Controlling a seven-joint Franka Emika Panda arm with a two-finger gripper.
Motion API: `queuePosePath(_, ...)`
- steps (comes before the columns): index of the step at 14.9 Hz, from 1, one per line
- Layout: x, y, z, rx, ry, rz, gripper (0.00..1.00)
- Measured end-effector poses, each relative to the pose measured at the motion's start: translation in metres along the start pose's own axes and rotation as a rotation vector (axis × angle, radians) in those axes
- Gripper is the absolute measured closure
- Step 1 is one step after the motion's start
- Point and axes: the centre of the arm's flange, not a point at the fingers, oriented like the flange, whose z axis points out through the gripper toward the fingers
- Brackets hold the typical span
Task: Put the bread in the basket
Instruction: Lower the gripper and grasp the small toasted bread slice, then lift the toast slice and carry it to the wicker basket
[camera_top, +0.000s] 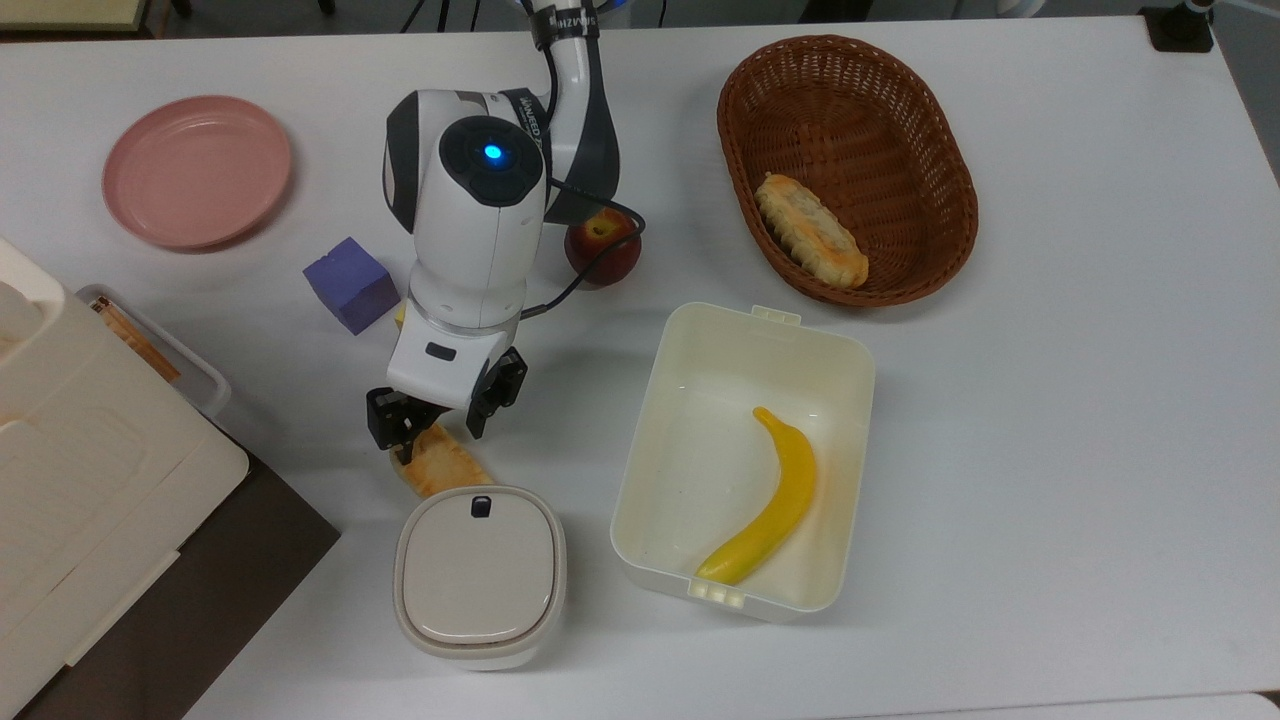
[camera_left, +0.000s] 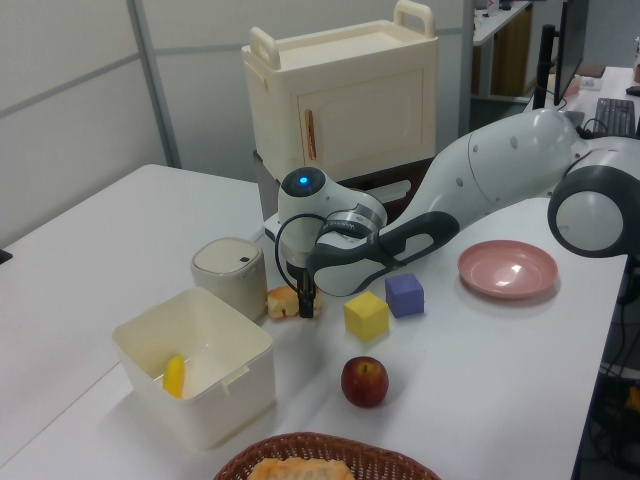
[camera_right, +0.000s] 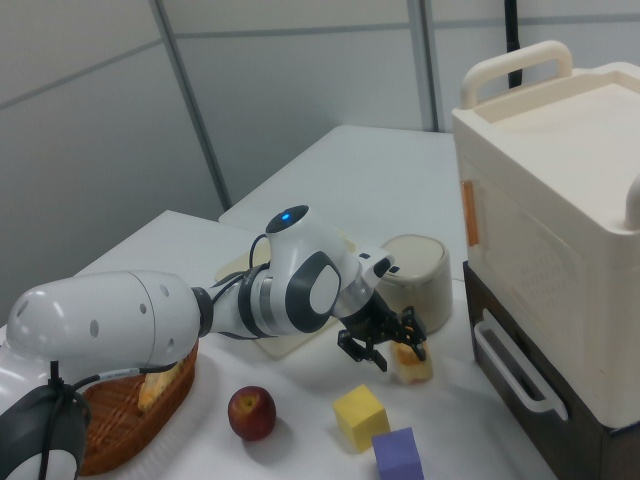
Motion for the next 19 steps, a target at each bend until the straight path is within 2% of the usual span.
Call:
queuePosePath(1, 0.001, 0.002, -0.002, -0.003, 0.004, 0.003, 0.26)
queuePosePath(2, 0.001, 0.004, -0.003, -0.006, 0.006, 0.004, 0.35)
queuePosePath(3, 0.002, 0.005, -0.006, -0.009, 0.01, 0.006, 0.47)
queuePosePath(4, 0.003, 0.007, -0.009, -0.013, 0.015, 0.007, 0.65)
queuePosePath(5, 0.004, 0.009, -0.013, -0.017, 0.02, 0.009, 0.78)
queuePosePath(6, 0.004, 0.011, -0.017, -0.022, 0.025, 0.012, 0.88)
queuePosePath(7, 0.005, 0.014, -0.023, -0.028, 0.031, 0.014, 0.91)
queuePosePath(10, 0.002, 0.023, -0.048, -0.039, 0.008, 0.027, 0.92)
queuePosePath(14, -0.012, 0.031, -0.103, -0.022, -0.101, 0.056, 0.94)
queuePosePath(15, -0.015, 0.031, -0.114, 0.005, -0.117, 0.078, 0.94)
queuePosePath(19, -0.028, 0.021, -0.167, 0.17, -0.159, 0.169, 0.94)
